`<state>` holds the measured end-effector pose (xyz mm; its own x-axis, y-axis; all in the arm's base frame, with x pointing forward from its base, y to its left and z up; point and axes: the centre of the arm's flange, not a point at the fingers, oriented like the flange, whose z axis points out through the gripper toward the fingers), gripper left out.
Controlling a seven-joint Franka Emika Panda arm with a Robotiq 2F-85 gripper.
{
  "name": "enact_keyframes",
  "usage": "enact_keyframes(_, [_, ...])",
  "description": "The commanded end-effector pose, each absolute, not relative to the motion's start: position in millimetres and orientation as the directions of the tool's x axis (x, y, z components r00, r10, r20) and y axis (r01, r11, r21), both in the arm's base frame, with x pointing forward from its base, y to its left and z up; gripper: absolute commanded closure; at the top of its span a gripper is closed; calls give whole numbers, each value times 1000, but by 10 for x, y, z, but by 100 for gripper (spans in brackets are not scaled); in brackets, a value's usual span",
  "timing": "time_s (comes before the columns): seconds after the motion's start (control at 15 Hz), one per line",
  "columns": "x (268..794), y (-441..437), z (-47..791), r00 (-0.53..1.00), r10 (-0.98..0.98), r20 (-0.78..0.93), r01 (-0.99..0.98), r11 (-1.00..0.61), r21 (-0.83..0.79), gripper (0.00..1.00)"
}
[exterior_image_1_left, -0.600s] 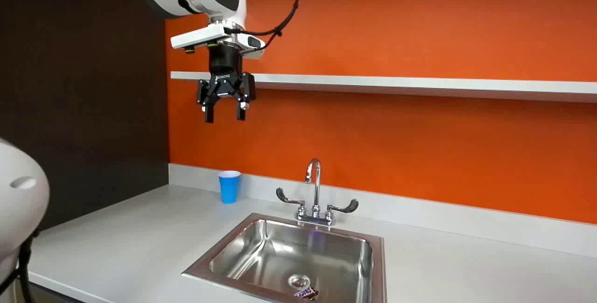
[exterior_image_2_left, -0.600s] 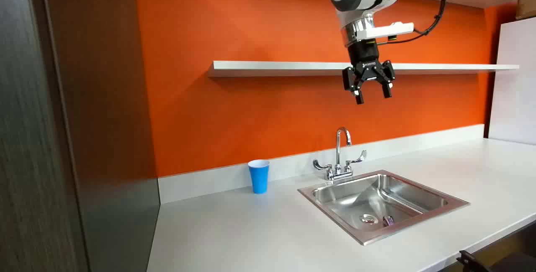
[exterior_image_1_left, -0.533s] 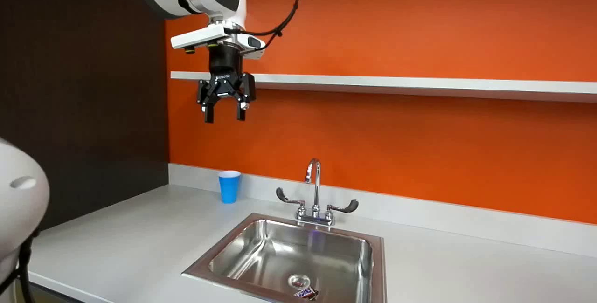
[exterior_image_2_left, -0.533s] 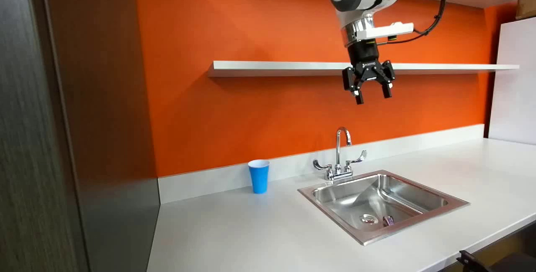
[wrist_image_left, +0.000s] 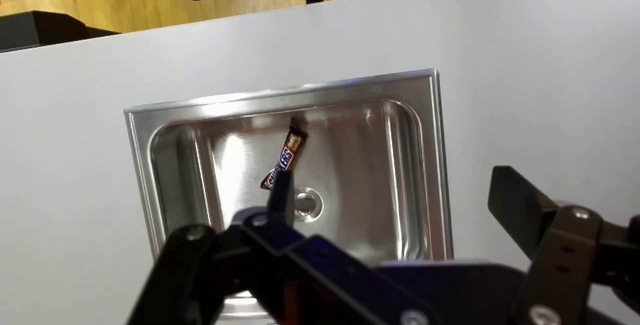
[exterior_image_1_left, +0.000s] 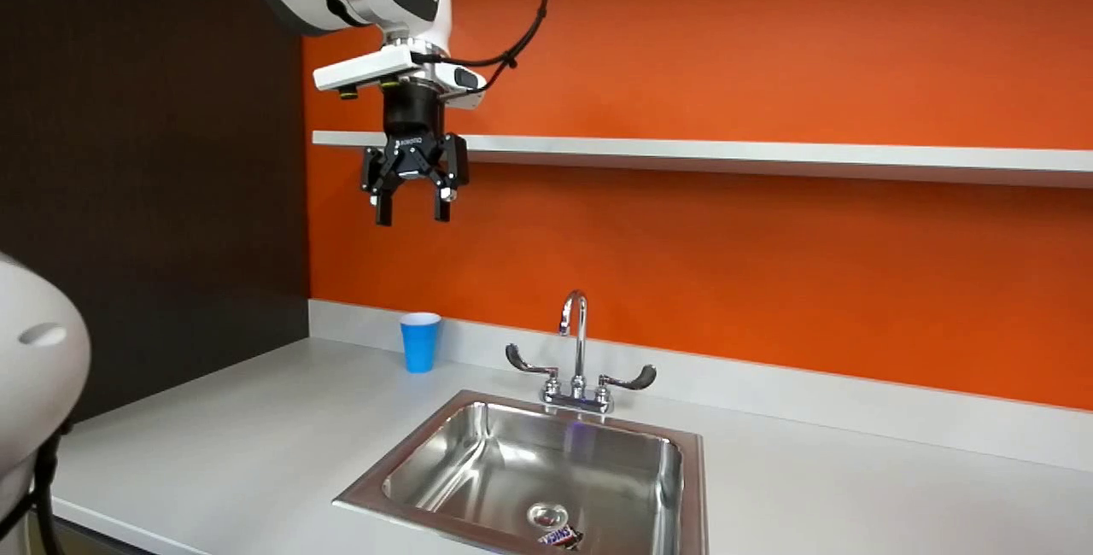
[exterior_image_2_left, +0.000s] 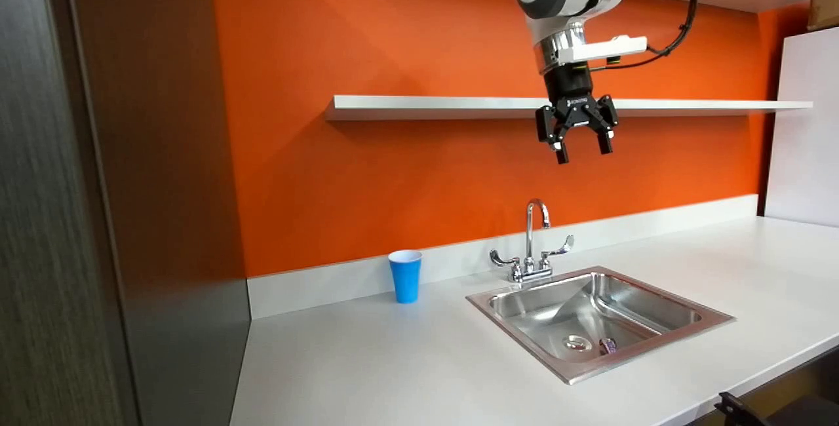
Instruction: Remove the packet out of the sink
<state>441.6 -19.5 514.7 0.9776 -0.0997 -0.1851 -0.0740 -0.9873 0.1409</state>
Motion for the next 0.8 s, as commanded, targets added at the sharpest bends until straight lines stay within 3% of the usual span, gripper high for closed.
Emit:
enact_keyframes(0.0, [4535, -290, 5022, 983, -121, -137, -104, -987, 125, 0])
enact_keyframes(0.73, [4859, -918, 4109, 951, -309, -22, -305, -947, 99, 0])
